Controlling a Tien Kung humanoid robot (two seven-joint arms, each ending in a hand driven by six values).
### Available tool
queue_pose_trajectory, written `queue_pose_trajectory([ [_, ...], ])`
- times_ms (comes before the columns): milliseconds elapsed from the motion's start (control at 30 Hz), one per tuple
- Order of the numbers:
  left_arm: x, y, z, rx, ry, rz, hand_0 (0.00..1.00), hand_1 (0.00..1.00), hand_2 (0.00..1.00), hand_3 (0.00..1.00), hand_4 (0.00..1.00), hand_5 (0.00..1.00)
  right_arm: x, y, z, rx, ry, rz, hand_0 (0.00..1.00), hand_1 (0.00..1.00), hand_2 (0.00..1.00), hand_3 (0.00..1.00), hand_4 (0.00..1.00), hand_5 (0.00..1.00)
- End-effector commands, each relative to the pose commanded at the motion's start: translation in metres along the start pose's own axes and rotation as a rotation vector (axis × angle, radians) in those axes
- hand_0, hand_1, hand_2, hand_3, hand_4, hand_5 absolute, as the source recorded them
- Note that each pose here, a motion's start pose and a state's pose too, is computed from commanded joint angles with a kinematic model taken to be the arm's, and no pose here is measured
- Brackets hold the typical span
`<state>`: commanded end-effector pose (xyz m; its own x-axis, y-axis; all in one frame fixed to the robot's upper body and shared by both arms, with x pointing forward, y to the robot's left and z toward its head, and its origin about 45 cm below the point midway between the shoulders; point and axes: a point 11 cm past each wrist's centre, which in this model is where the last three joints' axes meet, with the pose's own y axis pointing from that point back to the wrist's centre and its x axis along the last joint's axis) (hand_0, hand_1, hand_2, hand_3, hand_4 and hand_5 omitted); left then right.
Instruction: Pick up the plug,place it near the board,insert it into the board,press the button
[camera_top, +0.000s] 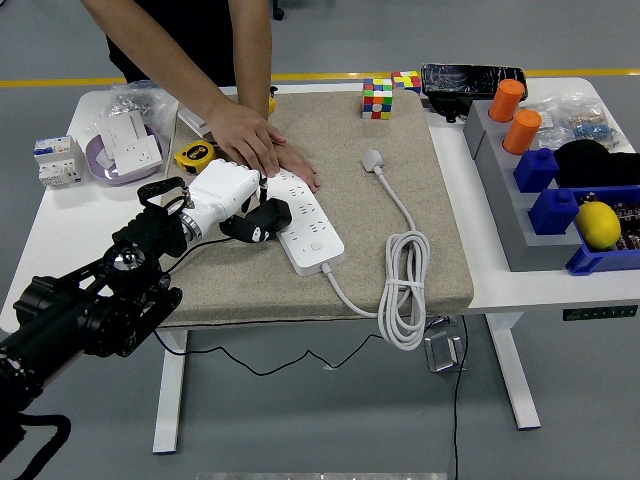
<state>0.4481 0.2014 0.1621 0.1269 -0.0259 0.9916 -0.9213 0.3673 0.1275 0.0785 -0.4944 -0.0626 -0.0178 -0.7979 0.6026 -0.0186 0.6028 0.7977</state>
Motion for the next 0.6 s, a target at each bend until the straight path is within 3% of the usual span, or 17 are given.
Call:
queue_pose_trajectory([
  [233, 0.0006, -0.0004, -0.0085, 0.023, -0.004, -0.003, 0.379, 0.303, 0.282, 0.329, 0.575, 0.256, -0.0003, 0.0000, 0.0000, 0.001, 0.001, -0.001, 0.998, 0.939, 0.889, 0.894, 0.998, 0.998],
  [600, -0.0005, -0.0008, -0.0071, 0.018, -0.011, -0.013, 0.379, 0.302, 0.282, 0.329, 0.575, 0.256, -0.0002, 0.0003, -0.0018, 0.005, 0.000, -0.001, 0.998, 0.939, 0.889, 0.894, 0.998, 0.998],
])
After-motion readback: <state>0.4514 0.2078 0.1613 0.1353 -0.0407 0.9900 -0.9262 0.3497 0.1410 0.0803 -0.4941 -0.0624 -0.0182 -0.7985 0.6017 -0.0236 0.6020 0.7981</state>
